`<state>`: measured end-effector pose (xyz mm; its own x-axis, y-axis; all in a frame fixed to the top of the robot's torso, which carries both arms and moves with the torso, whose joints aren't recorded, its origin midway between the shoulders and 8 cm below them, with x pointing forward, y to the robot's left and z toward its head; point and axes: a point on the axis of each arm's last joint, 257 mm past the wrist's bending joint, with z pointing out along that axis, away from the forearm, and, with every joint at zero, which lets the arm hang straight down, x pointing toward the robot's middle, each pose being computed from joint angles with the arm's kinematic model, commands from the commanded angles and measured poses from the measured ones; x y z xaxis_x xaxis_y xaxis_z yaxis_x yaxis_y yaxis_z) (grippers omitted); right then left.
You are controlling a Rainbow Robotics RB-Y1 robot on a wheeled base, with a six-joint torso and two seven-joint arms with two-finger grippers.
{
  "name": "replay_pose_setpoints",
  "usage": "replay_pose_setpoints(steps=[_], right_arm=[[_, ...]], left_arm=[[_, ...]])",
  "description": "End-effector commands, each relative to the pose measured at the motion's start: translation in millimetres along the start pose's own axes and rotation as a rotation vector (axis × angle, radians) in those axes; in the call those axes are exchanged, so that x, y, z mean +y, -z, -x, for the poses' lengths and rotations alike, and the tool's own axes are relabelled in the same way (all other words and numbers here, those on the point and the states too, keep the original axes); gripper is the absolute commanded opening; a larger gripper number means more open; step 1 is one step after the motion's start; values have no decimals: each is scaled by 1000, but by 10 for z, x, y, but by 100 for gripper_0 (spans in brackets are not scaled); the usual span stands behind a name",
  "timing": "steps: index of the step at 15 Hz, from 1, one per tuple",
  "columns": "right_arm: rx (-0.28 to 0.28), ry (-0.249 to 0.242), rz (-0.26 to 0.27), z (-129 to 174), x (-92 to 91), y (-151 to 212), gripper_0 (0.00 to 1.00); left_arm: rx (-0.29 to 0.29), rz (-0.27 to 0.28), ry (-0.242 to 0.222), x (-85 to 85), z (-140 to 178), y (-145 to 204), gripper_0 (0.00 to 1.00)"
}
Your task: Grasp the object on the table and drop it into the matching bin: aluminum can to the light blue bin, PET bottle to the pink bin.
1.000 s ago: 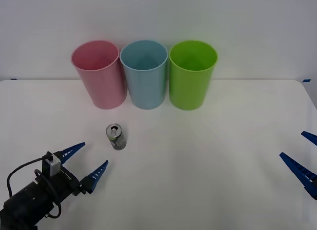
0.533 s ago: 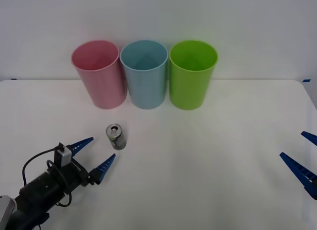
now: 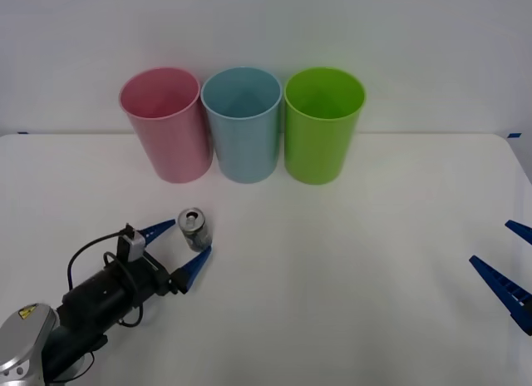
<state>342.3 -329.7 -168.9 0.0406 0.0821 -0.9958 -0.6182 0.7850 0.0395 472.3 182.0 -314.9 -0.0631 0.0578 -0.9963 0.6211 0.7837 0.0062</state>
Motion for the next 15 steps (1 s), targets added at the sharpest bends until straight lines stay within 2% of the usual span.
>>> replay_pose_setpoints(steps=[1,6,15], right_arm=[[0,0,0,0,0,0,100],[0,0,0,0,0,0,100],[0,0,0,0,0,0,100]], left_arm=[[4,4,-24,-33,16,-120,100],[14,12,-74,-44,53,-279,98],[25,13,-82,-36,49,-424,98]])
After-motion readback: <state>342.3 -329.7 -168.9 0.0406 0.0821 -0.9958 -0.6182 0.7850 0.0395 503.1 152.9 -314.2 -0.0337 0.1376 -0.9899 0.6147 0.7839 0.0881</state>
